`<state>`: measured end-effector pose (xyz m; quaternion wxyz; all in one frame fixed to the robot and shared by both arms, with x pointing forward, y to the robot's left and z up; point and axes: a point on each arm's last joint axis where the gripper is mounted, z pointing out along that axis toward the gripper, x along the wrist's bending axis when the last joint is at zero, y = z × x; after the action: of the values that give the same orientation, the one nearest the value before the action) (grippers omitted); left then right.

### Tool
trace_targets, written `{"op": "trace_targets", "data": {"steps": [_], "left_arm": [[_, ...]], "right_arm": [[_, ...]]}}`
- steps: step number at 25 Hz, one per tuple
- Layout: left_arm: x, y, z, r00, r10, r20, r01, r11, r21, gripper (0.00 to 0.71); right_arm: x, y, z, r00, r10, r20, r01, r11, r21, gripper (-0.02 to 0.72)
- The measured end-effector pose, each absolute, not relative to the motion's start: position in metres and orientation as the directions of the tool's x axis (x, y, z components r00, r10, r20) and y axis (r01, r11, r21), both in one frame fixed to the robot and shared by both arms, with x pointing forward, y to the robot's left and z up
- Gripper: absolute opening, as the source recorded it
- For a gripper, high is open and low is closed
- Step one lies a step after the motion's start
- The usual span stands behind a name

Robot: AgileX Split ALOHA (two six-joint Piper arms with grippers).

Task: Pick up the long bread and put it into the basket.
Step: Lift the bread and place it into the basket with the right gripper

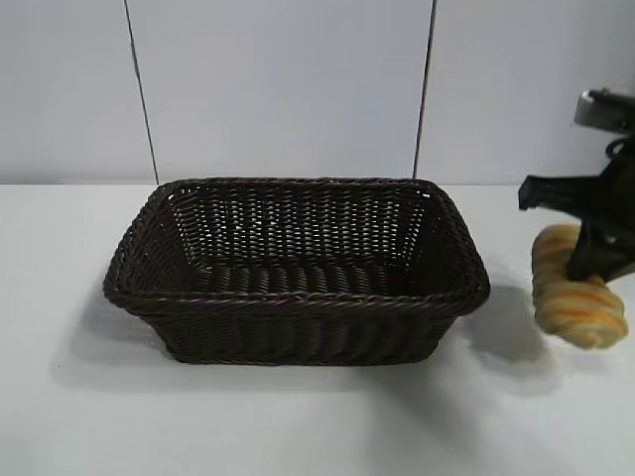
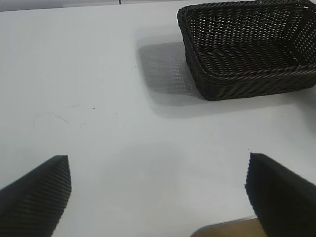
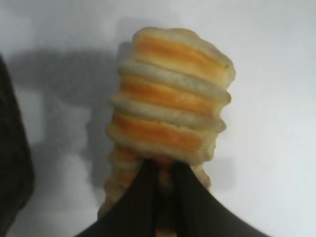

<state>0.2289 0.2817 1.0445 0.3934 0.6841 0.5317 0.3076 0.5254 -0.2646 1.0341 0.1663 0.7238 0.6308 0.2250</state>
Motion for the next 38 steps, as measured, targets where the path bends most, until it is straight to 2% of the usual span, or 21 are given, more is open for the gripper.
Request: {"op": "trace_targets", "data": {"steps": [5, 8, 12, 17, 24, 29, 31, 33, 34, 36, 38], "left_arm": [[0.229, 0.282, 1.045, 0.245, 0.969, 0.003, 0.485, -0.125, 0.865, 0.695], [0.229, 0.282, 1.045, 0.245, 0.969, 0.003, 0.485, -0.125, 0.865, 0.695], [0.229, 0.282, 1.045, 0.245, 0.969, 0.003, 0.485, -0.125, 0.865, 0.695], [0.229, 0.282, 1.045, 0.245, 0.969, 0.003, 0.485, -0.125, 0.865, 0.695], [0.229, 0.282, 1.045, 0.245, 0.969, 0.003, 0.485, -0.125, 0.865, 0.695], [0.229, 0.282, 1.045, 0.245, 0.969, 0.003, 0.485, -0.125, 0.865, 0.695], [0.229, 0.282, 1.045, 0.245, 0.969, 0.003, 0.485, -0.125, 0.865, 0.695], [0.229, 0.282, 1.045, 0.245, 0.969, 0.003, 0.485, -0.125, 0.865, 0.695], [0.229, 0.282, 1.045, 0.245, 0.969, 0.003, 0.485, -0.125, 0.865, 0.695], [0.229, 0.282, 1.045, 0.245, 0.969, 0.003, 0.485, -0.125, 0.865, 0.695], [0.229, 0.282, 1.045, 0.245, 0.969, 0.003, 0.485, -0.125, 0.865, 0.695]], "right_arm": [[0.529, -0.263, 1.049, 0.044, 0.994, 0.1, 0.834, -0.091, 0.544, 0.053], [0.532, -0.258, 1.059, -0.016, 0.992, 0.123, 0.823, -0.056, 0.565, 0.053], [0.542, -0.252, 1.069, -0.044, 0.984, 0.173, 0.815, -0.064, 0.576, 0.053], [0.56, -0.24, 1.071, -0.1, 0.979, 0.18, 0.824, -0.02, 0.566, 0.052], [0.578, -0.165, 1.066, -0.303, 0.938, 0.166, 0.824, 0.171, 0.541, 0.05], [0.582, -0.111, 1.056, -0.491, 0.867, 0.085, 0.758, 0.378, 0.532, 0.05], [0.584, -0.094, 1.05, -0.585, 0.811, 0.014, 0.693, 0.49, 0.529, 0.05], [0.585, -0.085, 1.044, -0.698, 0.711, -0.087, 0.58, 0.633, 0.512, 0.05], [0.586, -0.081, 1.04, -0.755, 0.64, -0.145, 0.507, 0.709, 0.491, 0.05], [0.586, -0.076, 1.031, -0.865, 0.423, -0.271, 0.293, 0.863, 0.411, 0.05], [0.588, -0.073, 1.022, -0.909, 0.249, -0.334, 0.131, 0.932, 0.339, 0.05]]}}
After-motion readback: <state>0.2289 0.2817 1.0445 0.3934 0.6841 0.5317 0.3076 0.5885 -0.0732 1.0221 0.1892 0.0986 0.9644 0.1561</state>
